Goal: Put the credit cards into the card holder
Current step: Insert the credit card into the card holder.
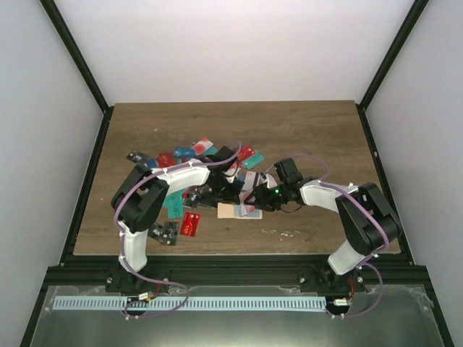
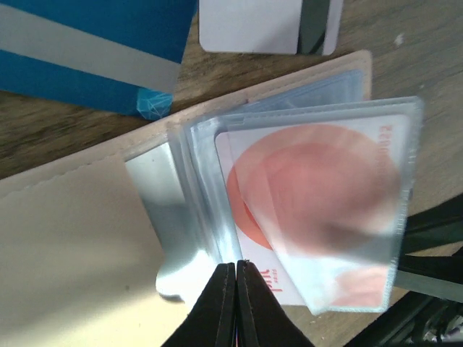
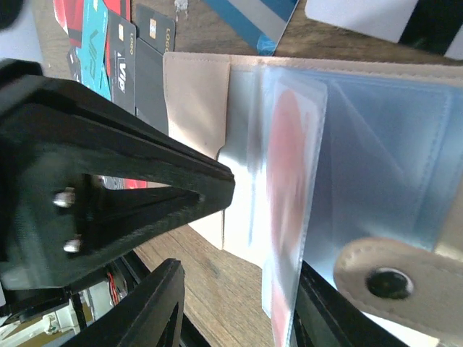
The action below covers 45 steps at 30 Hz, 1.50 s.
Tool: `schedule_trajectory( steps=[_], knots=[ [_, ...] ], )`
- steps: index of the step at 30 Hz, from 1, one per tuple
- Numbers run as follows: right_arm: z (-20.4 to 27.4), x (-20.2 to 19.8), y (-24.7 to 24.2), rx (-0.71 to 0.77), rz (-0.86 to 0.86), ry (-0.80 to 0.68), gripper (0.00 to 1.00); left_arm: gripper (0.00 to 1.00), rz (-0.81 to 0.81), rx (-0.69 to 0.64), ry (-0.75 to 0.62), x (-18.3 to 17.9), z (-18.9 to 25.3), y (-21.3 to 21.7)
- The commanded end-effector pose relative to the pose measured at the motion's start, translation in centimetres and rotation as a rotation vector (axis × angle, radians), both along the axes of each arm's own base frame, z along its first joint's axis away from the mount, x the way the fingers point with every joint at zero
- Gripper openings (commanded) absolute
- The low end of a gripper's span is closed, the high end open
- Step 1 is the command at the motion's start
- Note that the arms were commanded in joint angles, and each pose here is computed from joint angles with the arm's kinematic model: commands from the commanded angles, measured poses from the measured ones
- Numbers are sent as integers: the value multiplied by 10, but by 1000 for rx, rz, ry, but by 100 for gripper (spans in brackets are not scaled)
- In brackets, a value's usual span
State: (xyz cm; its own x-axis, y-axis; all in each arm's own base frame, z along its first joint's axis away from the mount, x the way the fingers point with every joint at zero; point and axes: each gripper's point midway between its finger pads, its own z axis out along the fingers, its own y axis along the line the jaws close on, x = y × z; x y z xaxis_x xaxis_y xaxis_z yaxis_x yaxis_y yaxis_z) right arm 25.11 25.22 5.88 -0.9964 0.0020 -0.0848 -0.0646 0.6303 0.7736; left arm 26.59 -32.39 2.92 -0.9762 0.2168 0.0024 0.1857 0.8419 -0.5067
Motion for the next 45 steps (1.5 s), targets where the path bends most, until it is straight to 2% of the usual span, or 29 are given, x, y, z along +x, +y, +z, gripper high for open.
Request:
schedule_trajectory(
  steps=[1, 11, 25, 32, 37, 45],
  knots=[
    [9, 2, 13, 14, 46, -22, 41, 4, 62, -9, -36, 9, 28, 11],
    [21, 6, 37, 38, 99, -32, 42, 4, 171, -22, -98, 23, 61, 46],
    [24, 5, 93, 89, 242, -19, 45, 5, 327, 90, -113, 2, 51, 135],
    [38, 2, 100, 109, 263, -43, 45, 18, 340, 209, -110, -26, 37, 171],
    [38, -11, 96, 107, 264, -40, 46, 31, 340, 236, -92, -44, 23, 181],
    [38, -34, 81, 105, 251, -38, 46, 43, 349, 306, -90, -49, 8, 194]
  ],
)
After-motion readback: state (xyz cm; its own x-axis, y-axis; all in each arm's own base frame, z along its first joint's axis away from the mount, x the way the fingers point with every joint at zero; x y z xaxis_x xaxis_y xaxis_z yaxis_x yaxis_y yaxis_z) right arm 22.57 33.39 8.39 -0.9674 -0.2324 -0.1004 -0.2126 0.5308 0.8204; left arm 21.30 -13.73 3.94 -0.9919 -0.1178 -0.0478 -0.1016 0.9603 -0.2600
